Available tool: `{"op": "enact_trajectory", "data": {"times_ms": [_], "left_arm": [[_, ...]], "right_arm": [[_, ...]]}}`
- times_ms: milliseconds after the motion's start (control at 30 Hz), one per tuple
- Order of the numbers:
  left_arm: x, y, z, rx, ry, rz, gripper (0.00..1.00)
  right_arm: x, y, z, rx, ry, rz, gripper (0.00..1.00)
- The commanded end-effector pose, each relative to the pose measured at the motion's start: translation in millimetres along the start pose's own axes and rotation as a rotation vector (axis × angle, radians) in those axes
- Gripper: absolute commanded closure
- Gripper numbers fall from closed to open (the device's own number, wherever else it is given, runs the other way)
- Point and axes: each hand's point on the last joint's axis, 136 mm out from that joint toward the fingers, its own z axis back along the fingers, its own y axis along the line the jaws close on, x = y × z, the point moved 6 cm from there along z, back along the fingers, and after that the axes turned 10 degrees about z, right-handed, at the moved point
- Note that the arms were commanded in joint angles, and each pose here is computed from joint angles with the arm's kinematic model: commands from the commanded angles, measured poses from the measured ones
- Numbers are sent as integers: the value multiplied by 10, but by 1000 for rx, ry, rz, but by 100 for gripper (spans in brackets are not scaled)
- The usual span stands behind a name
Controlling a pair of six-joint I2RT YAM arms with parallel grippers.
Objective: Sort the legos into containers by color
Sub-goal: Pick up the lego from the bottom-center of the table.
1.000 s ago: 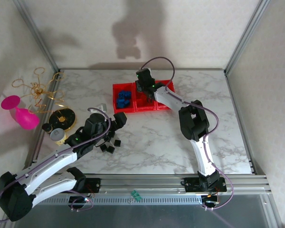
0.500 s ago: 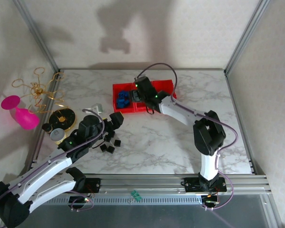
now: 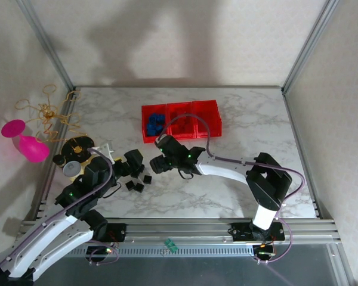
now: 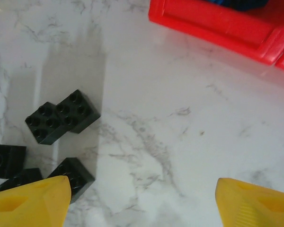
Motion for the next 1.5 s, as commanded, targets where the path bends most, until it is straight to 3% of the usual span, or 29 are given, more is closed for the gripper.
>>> {"op": "enact_trajectory", "data": {"times_ms": [0, 267, 533, 1000, 1467], "left_arm": [[-35, 217, 34, 90, -11, 13, 0], [-14, 258, 141, 84, -32, 58, 0], [25, 262, 211, 74, -57, 79, 0], [8, 275, 186, 71, -56, 84, 0], [32, 233, 207, 51, -61, 82, 0]], "right_arm": [[-85, 195, -47, -4, 8, -106, 19], [-163, 633, -358, -36, 35, -218, 17], [-268, 646, -621, -124, 65, -254, 17], [-556, 469, -520, -245, 126, -221, 42], [-344, 513, -375, -204, 77, -189, 69]]}}
